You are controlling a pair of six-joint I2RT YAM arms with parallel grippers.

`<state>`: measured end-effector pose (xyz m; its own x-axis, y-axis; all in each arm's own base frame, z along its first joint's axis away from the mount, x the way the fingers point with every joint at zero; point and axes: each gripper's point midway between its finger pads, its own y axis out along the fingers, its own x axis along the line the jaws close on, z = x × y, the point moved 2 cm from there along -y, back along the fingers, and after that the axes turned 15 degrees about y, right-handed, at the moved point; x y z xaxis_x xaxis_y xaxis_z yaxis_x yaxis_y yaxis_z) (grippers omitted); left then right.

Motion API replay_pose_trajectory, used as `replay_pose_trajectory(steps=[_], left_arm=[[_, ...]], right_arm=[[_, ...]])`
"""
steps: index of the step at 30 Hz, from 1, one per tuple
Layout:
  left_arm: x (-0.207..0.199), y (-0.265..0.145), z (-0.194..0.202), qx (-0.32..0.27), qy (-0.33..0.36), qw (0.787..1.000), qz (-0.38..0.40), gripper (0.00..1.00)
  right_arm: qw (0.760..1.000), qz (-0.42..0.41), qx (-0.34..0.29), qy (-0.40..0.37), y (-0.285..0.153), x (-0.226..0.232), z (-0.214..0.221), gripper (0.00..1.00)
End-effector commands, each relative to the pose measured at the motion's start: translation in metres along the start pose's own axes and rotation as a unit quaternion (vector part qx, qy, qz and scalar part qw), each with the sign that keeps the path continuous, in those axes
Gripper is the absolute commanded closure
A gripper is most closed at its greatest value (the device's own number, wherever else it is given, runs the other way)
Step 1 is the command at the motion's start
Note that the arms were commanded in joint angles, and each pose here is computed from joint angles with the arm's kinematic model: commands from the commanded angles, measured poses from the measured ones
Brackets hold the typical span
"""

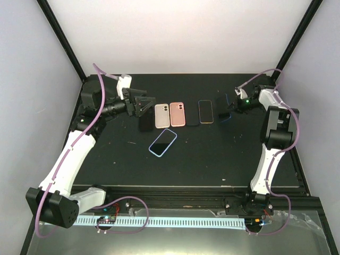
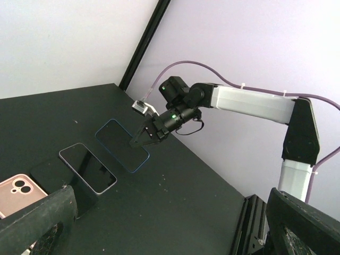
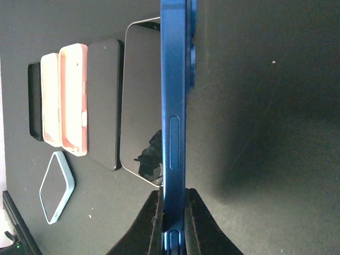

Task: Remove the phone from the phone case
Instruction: Place the phone at the center of the board.

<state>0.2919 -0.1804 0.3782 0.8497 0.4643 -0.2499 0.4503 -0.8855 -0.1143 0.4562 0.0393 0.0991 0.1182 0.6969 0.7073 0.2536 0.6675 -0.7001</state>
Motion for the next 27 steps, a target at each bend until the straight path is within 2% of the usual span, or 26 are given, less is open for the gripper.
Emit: replay_pose_trajectory(steps=[1,18,23,27], left_arm=[[0.002,-0.001,-0.007,-0.014,0.002,1.0,-0.005,0.01],[0.008,0.0,-0.003,-0.012,-0.011,1.0,-0.011,0.01],[0.009,-0.001,-0.002,-0.013,-0.013,1.0,-0.013,0.01],[0.01,-0.001,-0.001,-0.013,-0.015,1.0,-0.016,0.01]], right_arm=[[1.0,-0.028,-0.005,-0.008,-0.001,0.007,-0.012,0.97],[0.998,-0.061,0.018,0.028,0.026,-0.007,-0.026,0.95],[0.996,-0.07,0.023,0.04,0.031,-0.01,-0.026,0.87],[0.996,-0.068,0.022,0.044,0.032,-0.011,-0.027,0.75]])
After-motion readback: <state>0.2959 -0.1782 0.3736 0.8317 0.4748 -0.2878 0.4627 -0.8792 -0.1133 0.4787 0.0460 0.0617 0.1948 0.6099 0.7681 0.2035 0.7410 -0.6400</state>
